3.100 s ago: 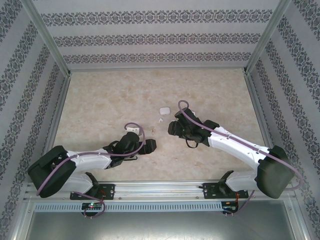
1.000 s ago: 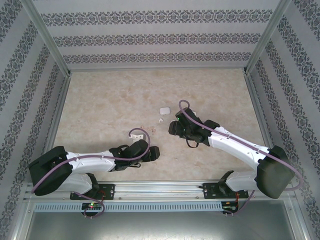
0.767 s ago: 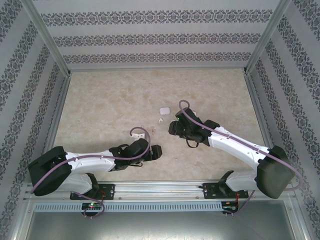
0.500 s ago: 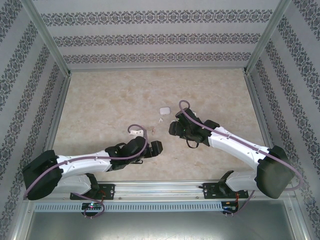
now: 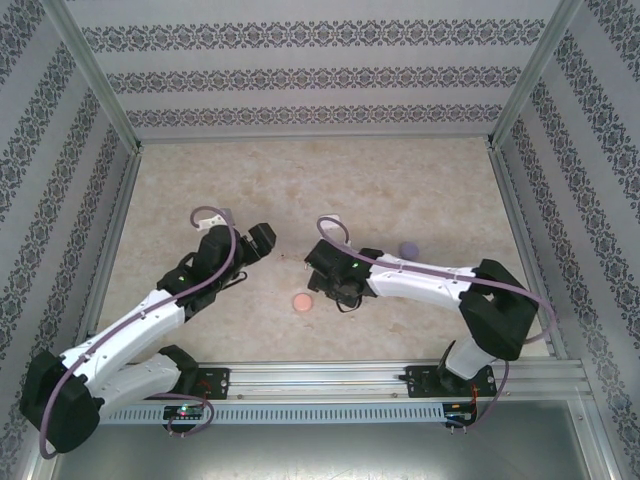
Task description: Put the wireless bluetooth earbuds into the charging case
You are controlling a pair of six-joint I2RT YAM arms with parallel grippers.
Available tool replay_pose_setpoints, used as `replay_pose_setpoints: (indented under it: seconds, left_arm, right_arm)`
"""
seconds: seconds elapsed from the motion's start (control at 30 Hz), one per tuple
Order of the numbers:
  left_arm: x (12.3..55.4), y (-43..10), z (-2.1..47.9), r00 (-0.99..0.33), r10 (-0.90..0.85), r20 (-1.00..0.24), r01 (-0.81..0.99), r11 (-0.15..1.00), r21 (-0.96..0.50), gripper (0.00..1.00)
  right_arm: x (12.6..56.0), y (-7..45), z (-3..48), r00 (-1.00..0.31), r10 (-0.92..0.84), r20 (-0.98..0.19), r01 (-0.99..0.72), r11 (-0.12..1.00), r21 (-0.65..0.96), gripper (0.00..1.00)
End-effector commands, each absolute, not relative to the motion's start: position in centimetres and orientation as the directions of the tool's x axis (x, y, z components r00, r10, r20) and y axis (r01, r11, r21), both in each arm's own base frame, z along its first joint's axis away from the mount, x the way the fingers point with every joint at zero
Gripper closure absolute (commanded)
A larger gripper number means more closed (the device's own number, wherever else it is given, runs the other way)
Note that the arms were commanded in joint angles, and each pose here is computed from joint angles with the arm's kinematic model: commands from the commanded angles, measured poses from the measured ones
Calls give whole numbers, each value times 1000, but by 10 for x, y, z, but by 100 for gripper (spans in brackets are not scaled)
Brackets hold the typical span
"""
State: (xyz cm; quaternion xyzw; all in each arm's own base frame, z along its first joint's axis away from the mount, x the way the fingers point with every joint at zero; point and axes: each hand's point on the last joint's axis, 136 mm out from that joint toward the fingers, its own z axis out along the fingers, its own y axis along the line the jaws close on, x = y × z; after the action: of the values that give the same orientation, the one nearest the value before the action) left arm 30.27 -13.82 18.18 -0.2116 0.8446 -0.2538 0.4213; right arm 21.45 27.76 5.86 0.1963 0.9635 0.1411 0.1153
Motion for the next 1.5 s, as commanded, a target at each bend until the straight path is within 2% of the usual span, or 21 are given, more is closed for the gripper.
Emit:
replay_pose_setpoints:
  seconds: [0.0,0.5,1.07,1.47]
  left_arm:
    - [306,-123,185,-586,-512,-628,-136,826,-546,10]
    - [334,-80,183,-564,-562,-605,-223,809,-544,10]
    - [337,-75,180,-571,-575,-586,-236,799,-554,9]
    - [335,-77,175,-581,-574,-577,-235,797,-556,9]
  right_arm:
    - [211,285,60,-840,525,-140,476,835,278,30]
    - [199,322,37,-808,586,-67,569,805,167,29]
    - [198,340,16,-807,590,-20,583,801,134,29]
    - [198,345,7,-820,572,1,568,814,126,37]
